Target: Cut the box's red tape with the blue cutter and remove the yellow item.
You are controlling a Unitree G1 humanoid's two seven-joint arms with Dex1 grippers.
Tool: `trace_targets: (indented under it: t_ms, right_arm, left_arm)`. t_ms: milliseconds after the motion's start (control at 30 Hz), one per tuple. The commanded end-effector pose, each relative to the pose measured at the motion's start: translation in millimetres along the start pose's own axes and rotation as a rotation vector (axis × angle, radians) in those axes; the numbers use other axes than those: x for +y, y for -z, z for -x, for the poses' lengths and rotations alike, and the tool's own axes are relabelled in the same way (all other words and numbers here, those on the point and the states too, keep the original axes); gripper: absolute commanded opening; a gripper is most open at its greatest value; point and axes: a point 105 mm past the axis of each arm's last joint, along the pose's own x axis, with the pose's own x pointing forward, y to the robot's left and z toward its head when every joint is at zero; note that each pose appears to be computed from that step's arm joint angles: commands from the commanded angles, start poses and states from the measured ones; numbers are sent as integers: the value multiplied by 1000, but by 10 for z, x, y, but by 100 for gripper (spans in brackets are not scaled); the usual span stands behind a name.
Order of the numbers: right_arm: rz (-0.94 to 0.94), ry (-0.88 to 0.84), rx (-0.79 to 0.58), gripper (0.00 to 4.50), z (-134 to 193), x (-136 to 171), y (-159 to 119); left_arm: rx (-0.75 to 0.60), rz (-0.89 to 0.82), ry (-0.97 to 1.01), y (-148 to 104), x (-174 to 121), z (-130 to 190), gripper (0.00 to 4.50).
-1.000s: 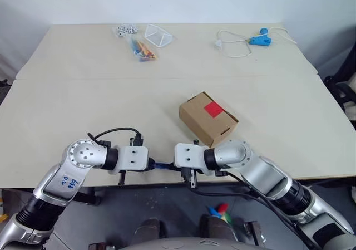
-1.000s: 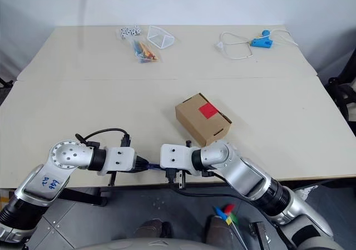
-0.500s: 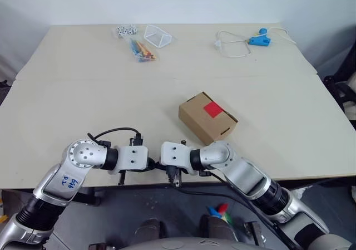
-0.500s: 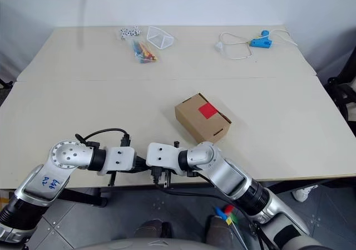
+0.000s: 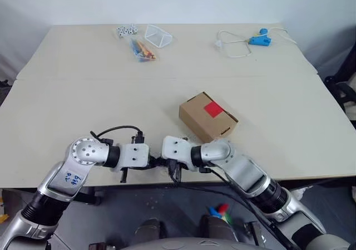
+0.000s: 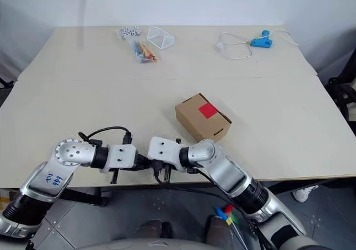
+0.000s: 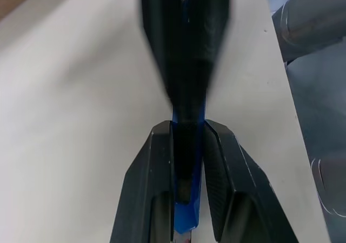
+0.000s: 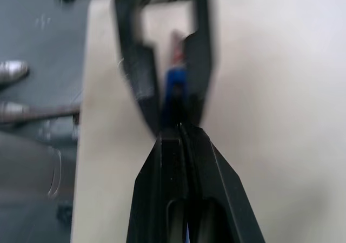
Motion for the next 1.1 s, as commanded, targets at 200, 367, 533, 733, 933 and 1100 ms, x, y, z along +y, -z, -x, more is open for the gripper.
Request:
trace_targets:
  t_ms: [200,367,533,733,933,1100]
  right_arm:
    - [-52,28,-127,6,595,-89,-366]
    - [-109,91,-100,23,960,-261,-427]
    - [-214,134,-103,159,1184,-437,-608]
    - [-335,233,-137,358,1281,-819,-922]
    - [-469,250,-173,448,1190,-1069,-1124]
    - [-542,233,-162,448,1074,-1116,-1155]
  left_arm:
    - [-64,14,-117,135,231,189,41]
    - [-116,-36,-240,134,404,380,41]
    - [-201,-94,-385,9,607,589,41]
    - [-310,-286,-616,-309,958,804,41]
    - [-405,-425,-735,-554,1128,780,41]
    - [-415,-494,-776,-630,1224,723,41]
